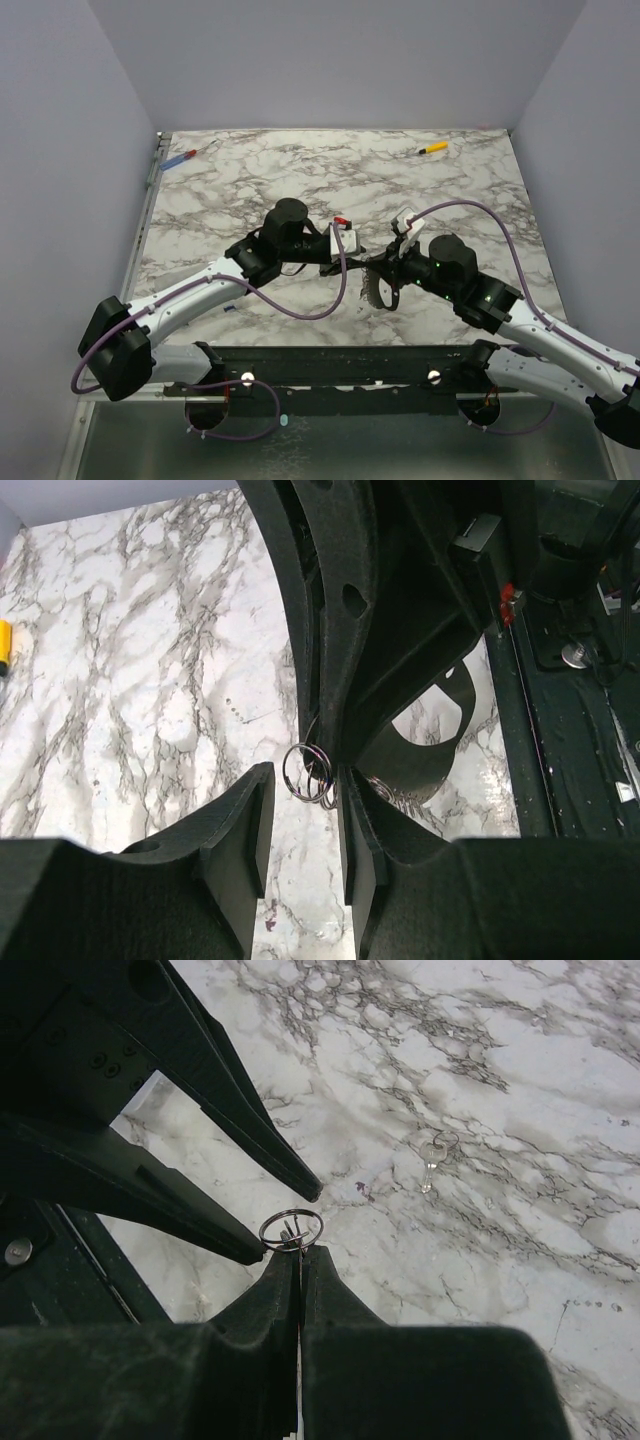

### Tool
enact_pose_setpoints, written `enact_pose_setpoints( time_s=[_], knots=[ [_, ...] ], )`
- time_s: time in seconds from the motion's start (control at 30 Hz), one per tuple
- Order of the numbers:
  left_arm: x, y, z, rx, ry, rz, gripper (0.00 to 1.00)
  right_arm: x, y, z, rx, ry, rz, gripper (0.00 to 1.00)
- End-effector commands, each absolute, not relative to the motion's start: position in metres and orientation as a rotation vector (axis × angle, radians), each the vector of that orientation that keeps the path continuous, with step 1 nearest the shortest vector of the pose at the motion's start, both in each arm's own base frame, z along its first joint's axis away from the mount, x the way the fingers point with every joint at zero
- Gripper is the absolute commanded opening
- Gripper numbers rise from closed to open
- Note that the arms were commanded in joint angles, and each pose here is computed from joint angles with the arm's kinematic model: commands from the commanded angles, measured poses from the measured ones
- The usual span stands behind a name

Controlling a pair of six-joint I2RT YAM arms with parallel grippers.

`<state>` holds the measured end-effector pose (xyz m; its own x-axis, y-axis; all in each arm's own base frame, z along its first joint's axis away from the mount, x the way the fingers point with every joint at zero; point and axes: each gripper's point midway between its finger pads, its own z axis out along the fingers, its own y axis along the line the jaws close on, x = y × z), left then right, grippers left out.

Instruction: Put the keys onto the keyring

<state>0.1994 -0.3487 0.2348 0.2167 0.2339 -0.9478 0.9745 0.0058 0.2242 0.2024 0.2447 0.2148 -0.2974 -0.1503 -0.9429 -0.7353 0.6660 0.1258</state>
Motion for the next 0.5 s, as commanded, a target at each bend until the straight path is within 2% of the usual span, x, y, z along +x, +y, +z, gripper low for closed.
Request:
enact_pose_setpoints(
  time_s=[0.0,0.3,0.47],
  knots=[
    [0.2025,-0.3541,0.2481,1.436,1.195,-0.902,0.37,0.1973,0.2496,0.2345,-0.707,1.766,0.732,0.01],
    [0.2037,-0.3555,0.243,1.441,1.209,-0.905,0.28,0.196,0.2507,0.2358,-0.71,1.76,0.742,0.01],
    [0.2058,-0.3554,0.2388,1.444,1.219,-0.895,0.18,0.1954,0.2512,0.2367,-0.711,1.756,0.748,0.01]
  ],
)
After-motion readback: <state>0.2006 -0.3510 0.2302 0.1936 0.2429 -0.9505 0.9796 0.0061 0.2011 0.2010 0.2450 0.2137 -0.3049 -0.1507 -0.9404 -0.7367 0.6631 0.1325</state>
